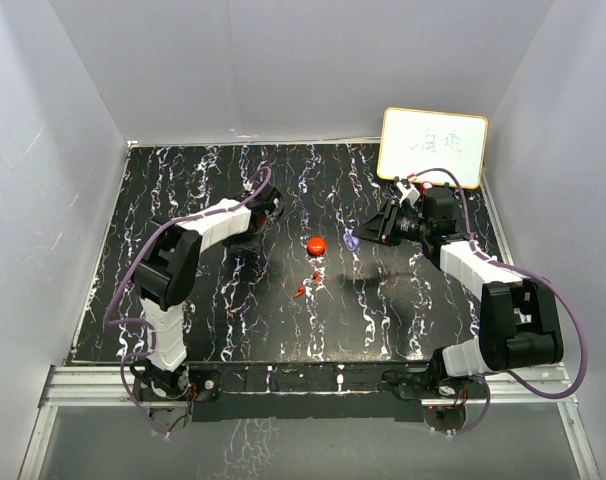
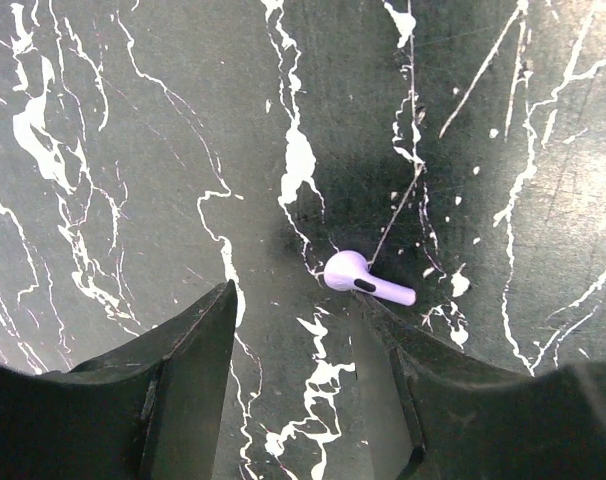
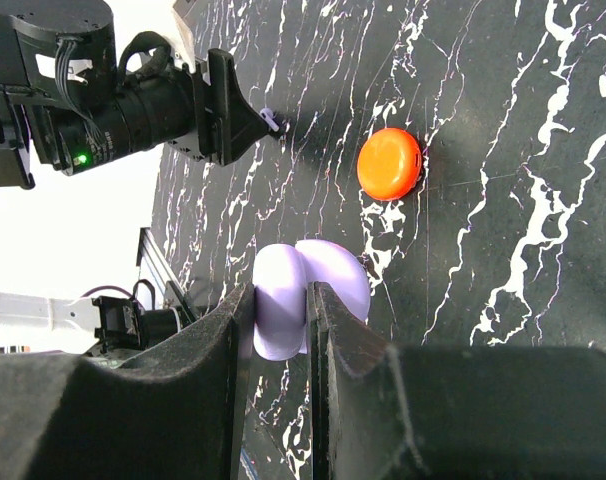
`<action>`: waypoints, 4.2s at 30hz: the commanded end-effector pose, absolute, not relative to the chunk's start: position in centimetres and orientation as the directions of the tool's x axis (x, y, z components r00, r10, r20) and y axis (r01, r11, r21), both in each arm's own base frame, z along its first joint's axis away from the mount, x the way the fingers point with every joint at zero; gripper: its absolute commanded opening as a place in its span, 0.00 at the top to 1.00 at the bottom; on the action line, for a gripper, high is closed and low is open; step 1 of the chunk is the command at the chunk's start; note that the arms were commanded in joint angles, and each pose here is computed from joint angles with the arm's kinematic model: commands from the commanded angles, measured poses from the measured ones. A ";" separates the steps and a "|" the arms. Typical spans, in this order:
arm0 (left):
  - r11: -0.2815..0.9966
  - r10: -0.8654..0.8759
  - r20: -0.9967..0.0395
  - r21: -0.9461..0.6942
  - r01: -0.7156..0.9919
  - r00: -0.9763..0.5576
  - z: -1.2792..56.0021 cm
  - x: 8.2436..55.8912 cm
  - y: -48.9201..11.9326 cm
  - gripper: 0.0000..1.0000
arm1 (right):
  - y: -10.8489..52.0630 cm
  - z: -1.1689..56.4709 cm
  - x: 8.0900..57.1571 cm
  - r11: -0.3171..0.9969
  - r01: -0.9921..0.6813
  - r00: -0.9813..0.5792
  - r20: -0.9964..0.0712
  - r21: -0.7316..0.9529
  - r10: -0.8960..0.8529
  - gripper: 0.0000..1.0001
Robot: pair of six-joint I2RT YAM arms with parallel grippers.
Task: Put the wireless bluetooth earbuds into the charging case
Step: Pick up the earbud from the center of the board.
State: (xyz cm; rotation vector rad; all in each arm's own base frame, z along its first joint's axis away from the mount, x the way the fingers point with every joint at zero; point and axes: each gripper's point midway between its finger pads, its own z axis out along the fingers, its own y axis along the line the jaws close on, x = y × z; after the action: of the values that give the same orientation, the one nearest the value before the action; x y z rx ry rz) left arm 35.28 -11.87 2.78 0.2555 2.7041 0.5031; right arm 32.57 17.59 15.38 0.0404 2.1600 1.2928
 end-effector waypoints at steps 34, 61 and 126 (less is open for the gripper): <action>0.977 -0.178 -0.730 -0.052 -0.205 -0.660 13.4 35.1 -11.3 0.60 | 17.5 17.3 34.1 0.516 -0.338 -0.765 -0.549 0.787 0.337 1.00; 0.933 -0.178 -0.841 0.021 -0.360 -0.511 9.1 33.9 -12.5 0.67 | 20.9 17.1 34.6 0.383 -0.340 -0.833 -0.464 0.859 0.302 1.00; 0.981 -0.050 -0.463 0.143 -0.131 -0.885 2.7 34.6 -13.8 0.57 | 20.9 16.7 34.0 0.382 -0.342 -0.833 -0.465 0.858 0.299 1.00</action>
State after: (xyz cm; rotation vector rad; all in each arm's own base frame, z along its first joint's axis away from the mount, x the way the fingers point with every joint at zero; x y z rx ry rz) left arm 33.75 -13.52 2.34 -0.1366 2.6519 0.2582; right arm 33.57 20.50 14.89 0.0374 2.1579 1.4739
